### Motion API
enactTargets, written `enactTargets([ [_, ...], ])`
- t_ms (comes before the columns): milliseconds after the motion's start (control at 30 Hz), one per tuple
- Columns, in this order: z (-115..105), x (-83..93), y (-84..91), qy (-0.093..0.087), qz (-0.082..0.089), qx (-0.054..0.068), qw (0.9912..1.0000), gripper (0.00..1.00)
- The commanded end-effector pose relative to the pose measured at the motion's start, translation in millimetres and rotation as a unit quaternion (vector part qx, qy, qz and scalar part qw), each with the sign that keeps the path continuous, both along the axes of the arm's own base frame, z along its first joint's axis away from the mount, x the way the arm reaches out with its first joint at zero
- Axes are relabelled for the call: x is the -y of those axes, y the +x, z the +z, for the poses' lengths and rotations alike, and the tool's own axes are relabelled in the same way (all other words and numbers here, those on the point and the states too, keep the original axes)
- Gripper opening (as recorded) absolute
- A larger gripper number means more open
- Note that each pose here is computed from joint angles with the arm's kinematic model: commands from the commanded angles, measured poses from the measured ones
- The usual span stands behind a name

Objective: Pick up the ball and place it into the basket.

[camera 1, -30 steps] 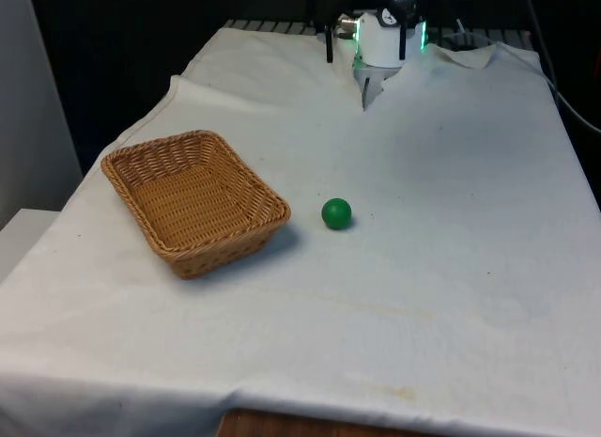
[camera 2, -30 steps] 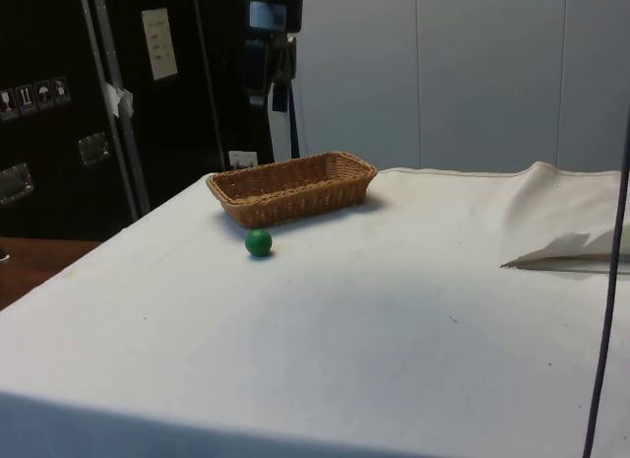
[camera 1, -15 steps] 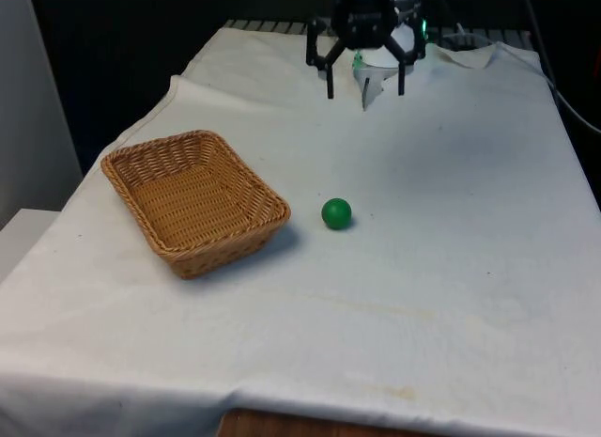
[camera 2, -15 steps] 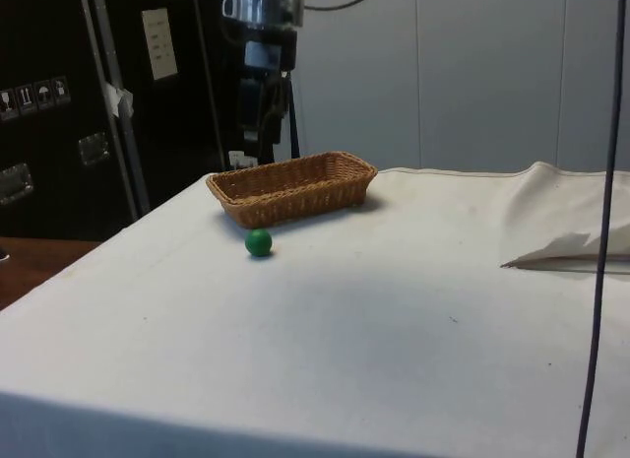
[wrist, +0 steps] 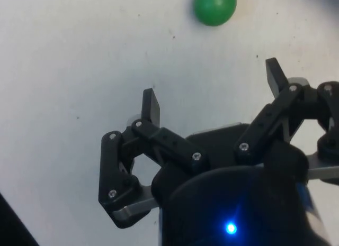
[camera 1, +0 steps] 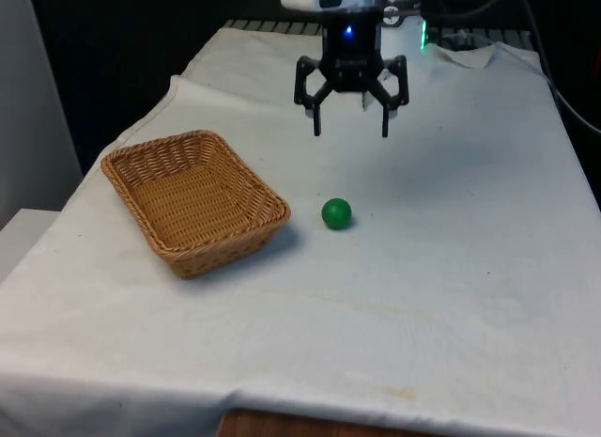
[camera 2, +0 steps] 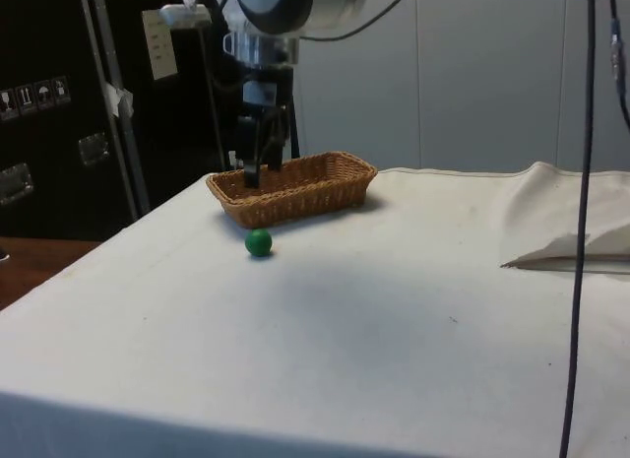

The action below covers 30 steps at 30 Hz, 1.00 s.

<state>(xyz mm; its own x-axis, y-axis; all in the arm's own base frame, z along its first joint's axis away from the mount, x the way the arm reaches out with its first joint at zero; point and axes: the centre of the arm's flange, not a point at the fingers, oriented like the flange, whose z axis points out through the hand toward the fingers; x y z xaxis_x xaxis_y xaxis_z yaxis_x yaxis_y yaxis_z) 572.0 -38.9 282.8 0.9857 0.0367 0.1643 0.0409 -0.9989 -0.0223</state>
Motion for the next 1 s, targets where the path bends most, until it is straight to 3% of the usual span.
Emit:
enactTargets([
  [0, -6, -1.4, 1.5, 0.001, -0.003, 0.004, 0.99999, 1.0],
  [167, -23, -5.6, 7.0, -0.006, -0.008, 0.006, 0.99994, 1.0],
  [200, -23, -3.5, 4.9, -0.009, -0.007, 0.001, 0.99993, 1.0],
  [233, -26, -6.9, 8.1, -0.007, -0.007, 0.007, 0.99993, 1.0],
  [467, -50, -12.0, 17.3, -0.021, -0.008, 0.01, 0.9997, 1.0],
  [500, -51, -10.0, 15.9, -0.027, -0.009, 0.003, 0.9996, 1.0],
  [533, -57, -12.5, 19.5, -0.024, -0.009, 0.009, 0.99964, 1.0],
  [767, -79, -12.8, 23.2, -0.034, -0.012, 0.012, 0.99928, 1.0],
  [800, -76, -11.6, 21.6, -0.039, -0.014, 0.004, 0.99914, 1.0],
  [833, -85, -11.2, 23.7, -0.038, -0.014, 0.011, 0.99913, 1.0],
  [967, -97, -10.3, 24.4, -0.047, -0.014, 0.012, 0.99875, 1.0],
])
